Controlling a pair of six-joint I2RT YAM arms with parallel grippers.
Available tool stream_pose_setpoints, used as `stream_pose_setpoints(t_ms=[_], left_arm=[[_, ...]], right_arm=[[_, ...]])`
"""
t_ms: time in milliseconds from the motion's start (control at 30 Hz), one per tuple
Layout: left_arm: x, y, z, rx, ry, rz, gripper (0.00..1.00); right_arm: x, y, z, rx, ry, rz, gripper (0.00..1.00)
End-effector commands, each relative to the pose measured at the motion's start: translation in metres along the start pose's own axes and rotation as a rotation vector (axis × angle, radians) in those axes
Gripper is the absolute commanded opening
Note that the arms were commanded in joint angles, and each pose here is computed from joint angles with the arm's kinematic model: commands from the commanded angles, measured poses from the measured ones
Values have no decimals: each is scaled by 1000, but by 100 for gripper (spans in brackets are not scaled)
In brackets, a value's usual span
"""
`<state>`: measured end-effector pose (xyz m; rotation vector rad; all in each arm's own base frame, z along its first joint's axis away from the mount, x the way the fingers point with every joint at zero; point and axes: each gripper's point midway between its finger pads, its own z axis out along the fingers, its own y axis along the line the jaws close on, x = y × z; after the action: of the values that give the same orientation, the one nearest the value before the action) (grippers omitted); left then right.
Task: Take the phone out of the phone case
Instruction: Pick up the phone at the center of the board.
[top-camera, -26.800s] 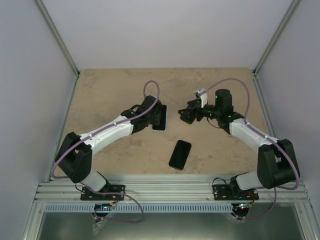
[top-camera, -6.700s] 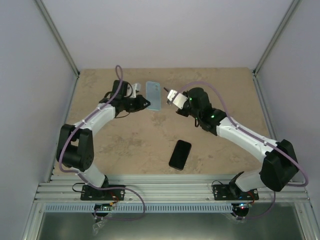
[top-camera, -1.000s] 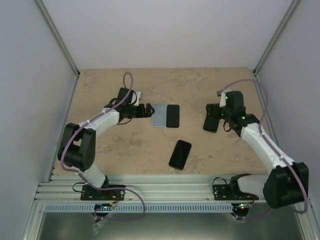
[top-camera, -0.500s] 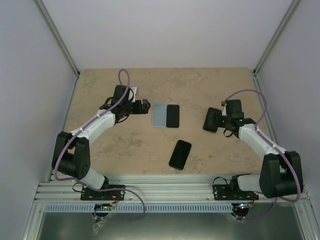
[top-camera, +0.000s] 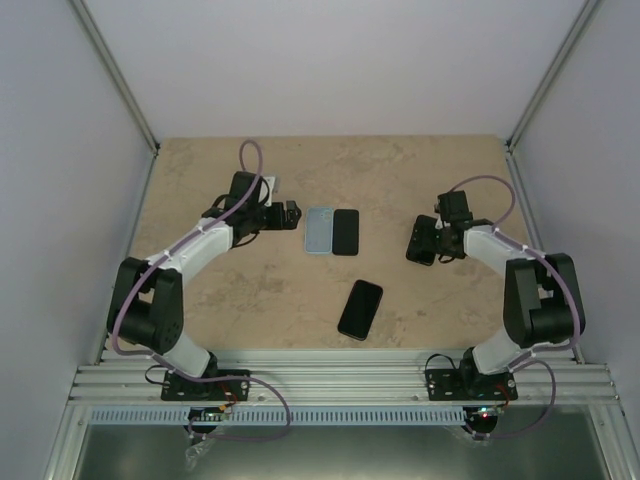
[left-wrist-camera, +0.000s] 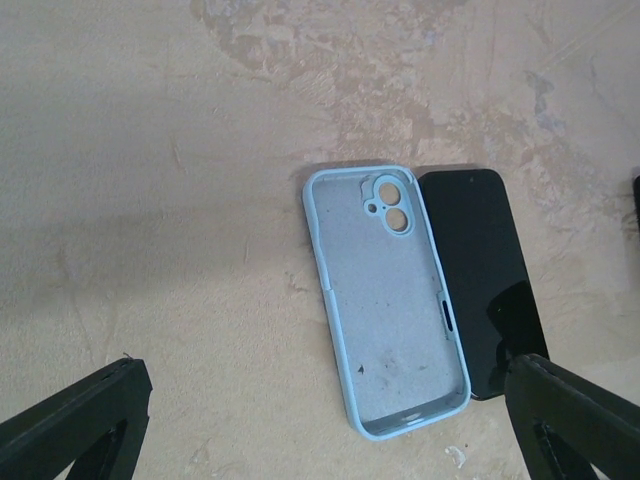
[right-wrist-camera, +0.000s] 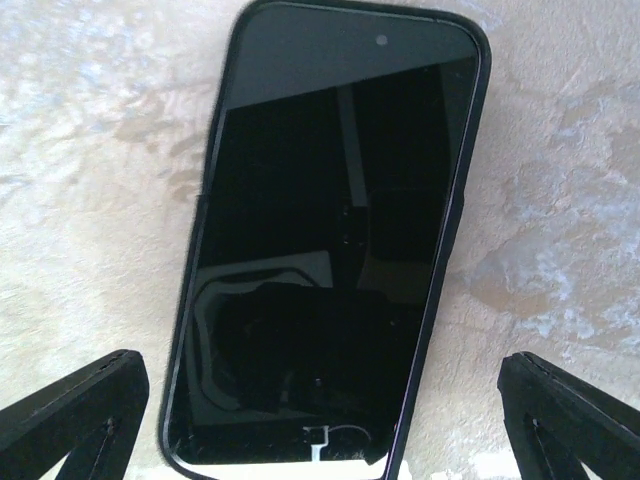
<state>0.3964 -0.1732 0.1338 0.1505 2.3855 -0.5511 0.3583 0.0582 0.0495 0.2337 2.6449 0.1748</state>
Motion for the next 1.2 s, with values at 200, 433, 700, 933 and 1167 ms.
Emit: stream_pose_setpoints(t_ms=[200, 433, 700, 933, 1167], left_arm=[[-4, 3, 3, -20, -7, -6, 99], [-2, 5, 1, -15, -15, -9, 99], [0, 2, 5, 5, -2, -17, 99], [2, 4, 3, 3, -8, -13, 99], [2, 3, 7, 10, 3, -21, 100]], right_arm=[[-1, -10, 28, 101, 87, 32, 98], [1, -4, 32, 94, 92, 25, 98], [0, 0, 38, 100, 126, 35, 98], [-6, 3, 23, 75, 76, 45, 98], [-13, 2, 15, 97, 44, 53, 98]])
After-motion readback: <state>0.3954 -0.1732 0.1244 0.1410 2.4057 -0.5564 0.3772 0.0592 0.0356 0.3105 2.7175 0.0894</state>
